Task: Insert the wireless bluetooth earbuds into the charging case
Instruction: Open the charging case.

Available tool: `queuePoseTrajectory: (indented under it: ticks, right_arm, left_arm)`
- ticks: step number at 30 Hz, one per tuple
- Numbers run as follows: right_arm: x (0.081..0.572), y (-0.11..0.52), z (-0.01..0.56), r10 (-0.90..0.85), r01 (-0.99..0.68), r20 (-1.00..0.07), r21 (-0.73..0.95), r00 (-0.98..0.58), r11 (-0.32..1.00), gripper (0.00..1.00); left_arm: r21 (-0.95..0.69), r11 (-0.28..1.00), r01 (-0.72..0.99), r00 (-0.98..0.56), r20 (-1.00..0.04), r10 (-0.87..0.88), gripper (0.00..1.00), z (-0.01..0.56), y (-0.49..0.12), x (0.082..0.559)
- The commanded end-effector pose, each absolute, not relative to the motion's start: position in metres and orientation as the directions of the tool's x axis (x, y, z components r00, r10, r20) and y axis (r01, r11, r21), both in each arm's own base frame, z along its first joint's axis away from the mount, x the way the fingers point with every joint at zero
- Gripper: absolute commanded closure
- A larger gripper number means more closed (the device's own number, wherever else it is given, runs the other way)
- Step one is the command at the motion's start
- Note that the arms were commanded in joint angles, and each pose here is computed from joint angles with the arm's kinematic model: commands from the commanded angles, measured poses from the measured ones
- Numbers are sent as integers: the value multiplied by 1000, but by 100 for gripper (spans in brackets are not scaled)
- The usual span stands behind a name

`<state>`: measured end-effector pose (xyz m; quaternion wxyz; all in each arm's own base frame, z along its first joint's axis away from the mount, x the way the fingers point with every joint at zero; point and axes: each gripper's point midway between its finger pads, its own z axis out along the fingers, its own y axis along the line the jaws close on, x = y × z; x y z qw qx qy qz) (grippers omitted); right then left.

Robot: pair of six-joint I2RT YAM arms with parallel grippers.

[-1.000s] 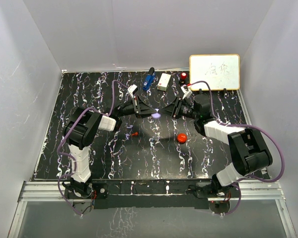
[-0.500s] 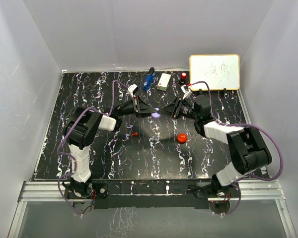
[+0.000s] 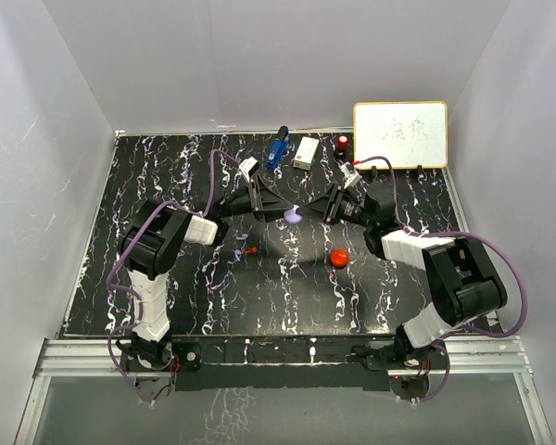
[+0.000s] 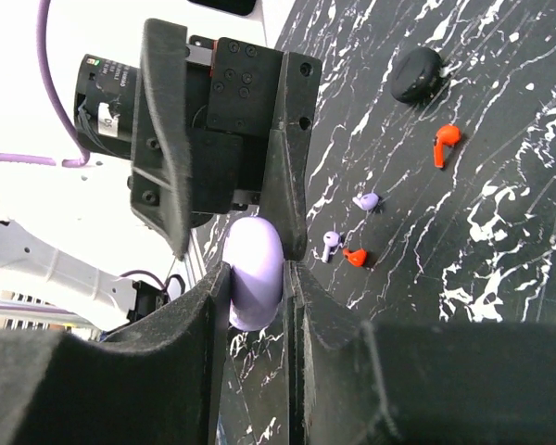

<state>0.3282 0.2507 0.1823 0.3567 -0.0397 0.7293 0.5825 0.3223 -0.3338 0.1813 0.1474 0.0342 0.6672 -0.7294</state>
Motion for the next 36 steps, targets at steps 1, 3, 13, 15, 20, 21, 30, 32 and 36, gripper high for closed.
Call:
queuePoseTrajectory:
  ticks: [1,3,13,15,20,21,30,32,36]
  right_arm:
    - [330,243,197,383,-516,-602,798,-700,311,90]
    - [330,240,198,388,-515,-604,797,-696,315,90]
    - [340,228,193,417,-485,-614,788,-670,379,93]
    - [343,228,192,417,-481,-612,789,-672,382,93]
    - [348,228,189,421,-472,-607,792,-674,387,95]
    - [349,228,190,423,-471,-608,792,-672,388,95]
    - [356,229,193,443,-460,-599,799,-668,387,97]
    - [357,229,193,442,-460,-598,799,-668,387,97]
    - [356,230,196,445,-466,-593,804,-671,369,97]
  left_arm:
    - [-903,-74,424,-891,-401,-213,42,206,-332,322]
    - [-907,-39,420,-888,-402,-225,34,201,-331,327]
    - [-912,211,353,-872,-402,-280,31,169,-320,345]
    - [-900,248,358,-865,-419,-276,31,167,-319,344]
    - [-890,273,366,-862,-434,-261,32,167,-322,341]
    - [-887,281,366,-862,-437,-257,32,166,-323,341]
    - [-871,325,367,-861,-450,-235,32,159,-334,339]
    - [-867,331,372,-858,-457,-234,32,160,-335,340]
    - [-863,348,367,-859,-457,-228,33,156,-337,342]
